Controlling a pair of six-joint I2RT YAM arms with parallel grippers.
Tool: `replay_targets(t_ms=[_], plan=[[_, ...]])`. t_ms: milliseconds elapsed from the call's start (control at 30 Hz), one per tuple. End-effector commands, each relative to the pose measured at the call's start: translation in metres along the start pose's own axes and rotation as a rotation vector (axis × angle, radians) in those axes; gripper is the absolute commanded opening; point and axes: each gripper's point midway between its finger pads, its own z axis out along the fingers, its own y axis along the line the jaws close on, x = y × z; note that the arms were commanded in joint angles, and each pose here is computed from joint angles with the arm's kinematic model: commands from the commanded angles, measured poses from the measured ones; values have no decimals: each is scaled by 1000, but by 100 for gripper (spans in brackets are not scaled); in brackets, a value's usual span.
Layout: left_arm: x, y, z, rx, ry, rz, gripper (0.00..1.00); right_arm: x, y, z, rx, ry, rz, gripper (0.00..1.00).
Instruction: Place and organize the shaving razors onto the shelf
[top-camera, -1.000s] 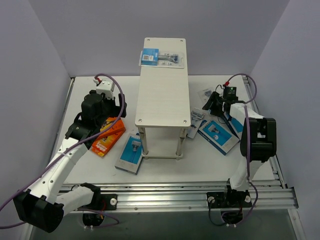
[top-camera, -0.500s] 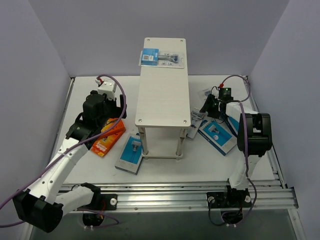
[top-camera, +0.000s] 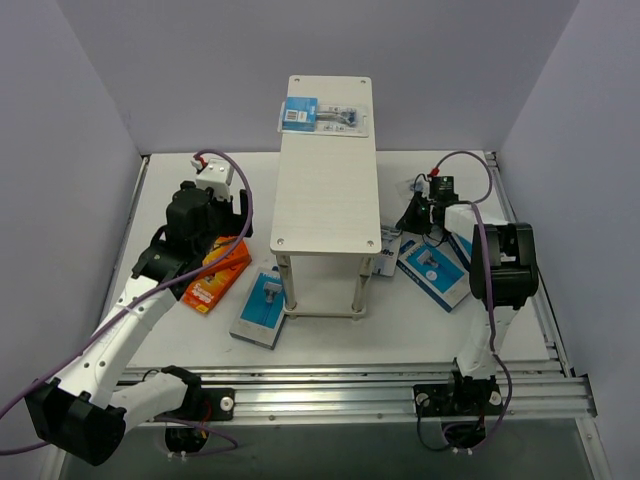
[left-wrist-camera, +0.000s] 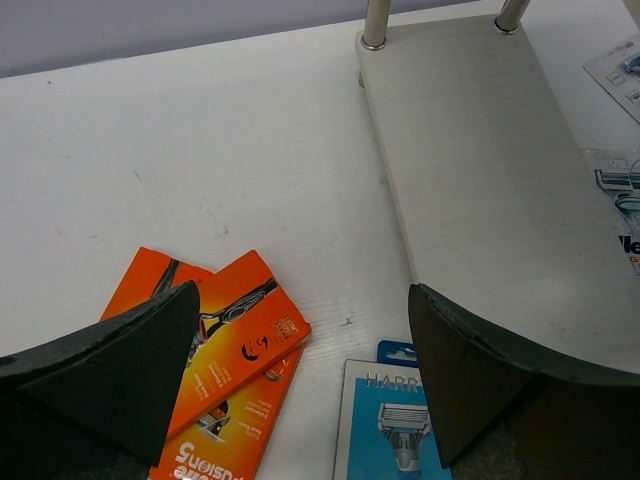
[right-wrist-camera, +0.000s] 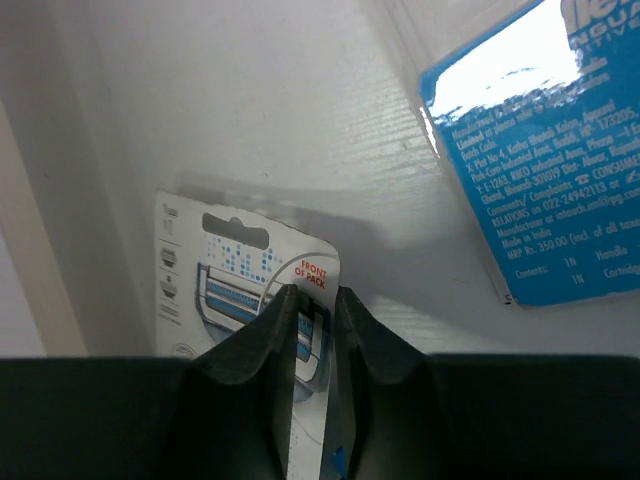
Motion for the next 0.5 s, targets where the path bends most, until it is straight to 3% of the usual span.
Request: replay_targets(t_ms=[0, 100, 300, 467], plan=[[-30, 2, -10, -4, -78, -1, 94, -12, 10, -6, -14, -25, -2, 12], [-29, 2, -10, -7, -79, 0, 94, -21, 18, -17, -26, -49, -4, 0], [-31, 5, -13, -16, -92, -1, 94, -55, 43, -62, -58, -145, -5, 0], [-36, 10, -17, -31, -114, -5, 94, -91, 61, -125, -21, -273, -32, 0]])
